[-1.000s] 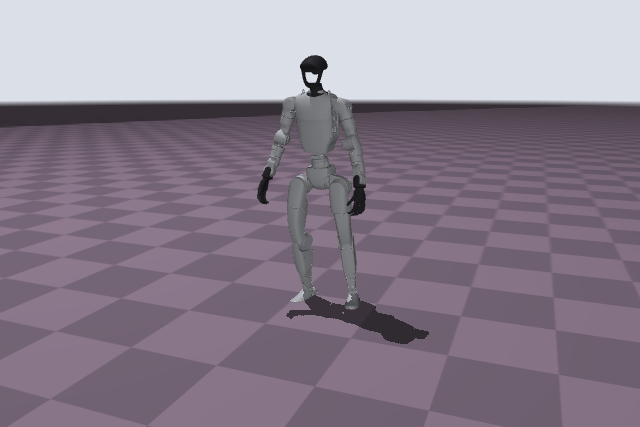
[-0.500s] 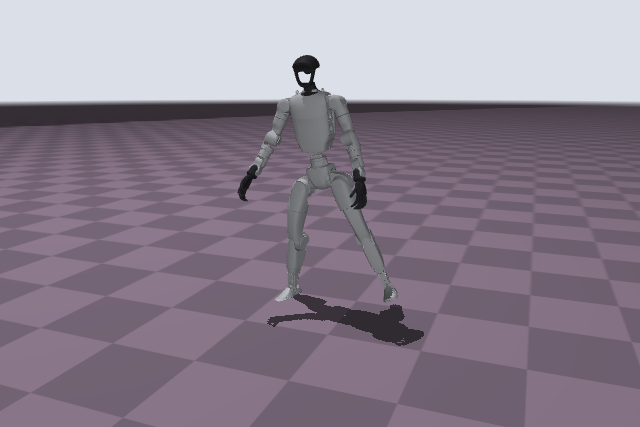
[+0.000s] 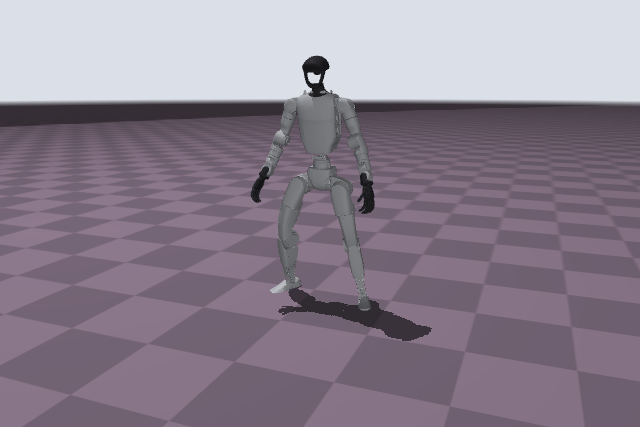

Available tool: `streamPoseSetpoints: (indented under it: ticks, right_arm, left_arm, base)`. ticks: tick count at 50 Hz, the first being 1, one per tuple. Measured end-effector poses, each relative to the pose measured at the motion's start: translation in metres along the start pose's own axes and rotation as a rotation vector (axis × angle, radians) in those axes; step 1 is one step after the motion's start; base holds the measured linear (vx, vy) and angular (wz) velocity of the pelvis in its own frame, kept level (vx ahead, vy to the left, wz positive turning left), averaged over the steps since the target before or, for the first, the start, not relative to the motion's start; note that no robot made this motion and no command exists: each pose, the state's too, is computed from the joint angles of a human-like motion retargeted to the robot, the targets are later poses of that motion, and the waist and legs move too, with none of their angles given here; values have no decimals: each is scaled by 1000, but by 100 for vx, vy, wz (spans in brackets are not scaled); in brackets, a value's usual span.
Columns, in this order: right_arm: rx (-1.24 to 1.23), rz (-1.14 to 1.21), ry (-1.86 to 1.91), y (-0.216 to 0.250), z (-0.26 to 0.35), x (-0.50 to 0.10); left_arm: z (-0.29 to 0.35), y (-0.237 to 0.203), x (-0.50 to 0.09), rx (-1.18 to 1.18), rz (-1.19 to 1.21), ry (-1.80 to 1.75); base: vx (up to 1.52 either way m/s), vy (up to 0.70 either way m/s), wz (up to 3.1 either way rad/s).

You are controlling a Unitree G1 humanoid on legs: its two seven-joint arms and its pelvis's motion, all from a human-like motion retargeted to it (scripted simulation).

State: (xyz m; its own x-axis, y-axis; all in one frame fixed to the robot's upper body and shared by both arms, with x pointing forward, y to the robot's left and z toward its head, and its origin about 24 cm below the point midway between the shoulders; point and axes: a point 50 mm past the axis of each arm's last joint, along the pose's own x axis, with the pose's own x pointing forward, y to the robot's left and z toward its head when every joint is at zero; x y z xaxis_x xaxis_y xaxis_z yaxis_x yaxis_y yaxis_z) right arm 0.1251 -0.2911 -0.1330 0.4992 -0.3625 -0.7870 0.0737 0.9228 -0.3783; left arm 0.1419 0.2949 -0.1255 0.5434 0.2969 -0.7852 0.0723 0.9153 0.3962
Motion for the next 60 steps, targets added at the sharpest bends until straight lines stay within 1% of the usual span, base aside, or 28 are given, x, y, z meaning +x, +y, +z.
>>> streamPoseSetpoints:
  ticks: [3, 7, 11, 15, 18, 20, 27, 35, 37, 38, 39, 40, 41, 42, 43, 44, 48, 52, 56, 60]
  right_arm:
    - [9, 25, -40, 7, 9, 1]
    - [-5, 77, -69, 11, 15, 2]
    - [-28, 80, -80, 5, 17, 2]
    - [-100, 94, -76, -7, 23, 4]
    - [-168, 95, -94, -14, 40, 7]
    - [-166, 73, -125, -17, 52, 9]
    - [67, -39, -209, -23, 64, 8]
    - [82, -77, -169, -34, 45, 5]
    - [149, -86, -185, -37, 40, 4]
    - [123, -95, -155, -39, 34, 3]
    - [150, -97, -146, -40, 31, 3]
    - [203, -95, -148, -40, 28, 2]
    - [222, -99, -138, -39, 24, 2]
    - [206, -99, -106, -38, 18, 1]
    - [119, -93, -33, -35, 9, 1]
    - [87, -79, 9, -31, 2, 1]
    - [96, 3, 45, -7, -8, -1]
    - [68, 36, 3, 10, -3, -1]
    - [44, 49, -49, 19, 5, -1]
    - [36, 68, -79, 21, 10, -1]
  left_arm:
    - [-14, 1, -3, -13, -10, 53]
    - [-18, -7, -4, 50, -92, 77]
    - [2, -26, 0, 79, -165, 9]
    - [16, -51, 0, 24, -243, -47]
    - [10, -63, -3, -4, -281, -42]
    - [3, -65, -5, 11, -286, -33]
    - [3, -53, -4, 28, -195, -65]
    - [26, -47, -1, -8, -138, -173]
    - [30, -49, -1, 107, -127, -205]
    - [34, -50, 0, 71, -129, -212]
    - [34, -51, 0, 130, -124, -209]
    - [32, -53, 0, 238, -115, -202]
    - [31, -54, 0, 273, -106, -203]
    - [31, -54, 0, 252, -105, -199]
    - [34, -53, 1, 115, -121, -191]
    - [34, -51, 1, 72, -135, -177]
    - [24, -39, 2, 108, -148, -108]
    - [8, -21, 1, 43, -70, -47]
    - [-16, -9, -5, -41, -19, 31]
    - [-29, -11, -8, -34, -59, 82]
  base:
    - [-1, 22, -8]
    - [-1, 19, -16]
    - [-4, 21, -34]
    - [-5, 21, -18]
    - [-2, 19, -19]
    - [-1, 19, -28]
    - [-1, 27, -4]
    - [-5, 46, 33]
    - [-6, 62, 39]
    - [-7, 66, 31]
    - [-7, 69, 23]
    - [-7, 69, 19]
    - [-7, 69, 15]
    - [-7, 69, 10]
    - [-7, 68, 3]
    - [-6, 67, -3]
    - [-5, 59, -2]
    - [-4, 44, -6]
    - [-5, 30, -15]
    - [-6, 22, -6]
